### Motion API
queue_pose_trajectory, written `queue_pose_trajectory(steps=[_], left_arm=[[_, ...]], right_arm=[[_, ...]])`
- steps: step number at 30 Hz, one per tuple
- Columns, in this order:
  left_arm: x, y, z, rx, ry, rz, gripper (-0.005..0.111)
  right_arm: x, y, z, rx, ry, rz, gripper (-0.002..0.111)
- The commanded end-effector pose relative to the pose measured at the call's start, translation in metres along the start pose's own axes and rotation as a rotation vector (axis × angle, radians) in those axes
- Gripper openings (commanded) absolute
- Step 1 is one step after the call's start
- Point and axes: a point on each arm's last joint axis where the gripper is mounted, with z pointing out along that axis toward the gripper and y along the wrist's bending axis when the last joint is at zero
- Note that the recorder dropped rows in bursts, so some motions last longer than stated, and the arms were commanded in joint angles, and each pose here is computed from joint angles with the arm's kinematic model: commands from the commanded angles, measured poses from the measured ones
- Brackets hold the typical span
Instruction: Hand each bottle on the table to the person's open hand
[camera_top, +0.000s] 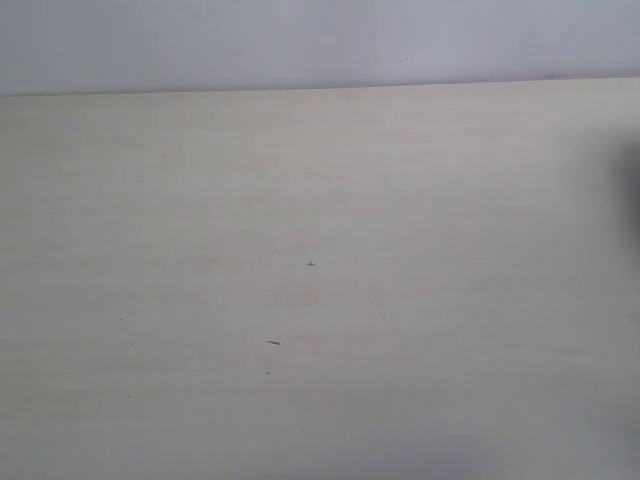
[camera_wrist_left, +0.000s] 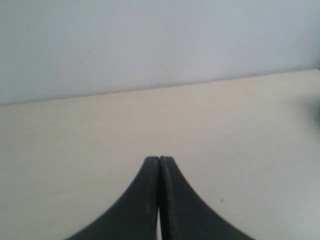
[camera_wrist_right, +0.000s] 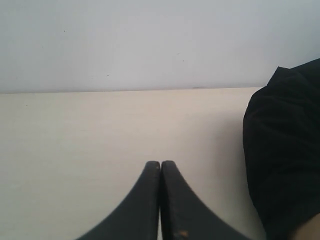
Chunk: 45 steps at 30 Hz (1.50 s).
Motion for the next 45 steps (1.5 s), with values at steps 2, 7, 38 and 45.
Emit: queue_pose_trajectory(steps=[2,7,38,45], left_arm=[[-0.002,0.019,-0.024,-0.159,-0.093,-0.163,0.000],[0.003,0.025,-0.052,-0.268,-0.147,-0.212,0.000],[0.034,0.019,-0.098,-0.312,-0.255,-0.104,0.000],[0.066,0.027,-0.067,-0.306,-0.227,-0.062,0.000]], right_arm=[[0.001,0.000,0.000,0.005,-0.004,-0.001,0.000],[0.001,0.000,0.000,0.005,-0.004,-0.001,0.000],[0.001,0.000,0.000,0.005,-0.004,-0.001,0.000],[0.001,0.000,0.000,0.005,-0.004,-0.001,0.000]])
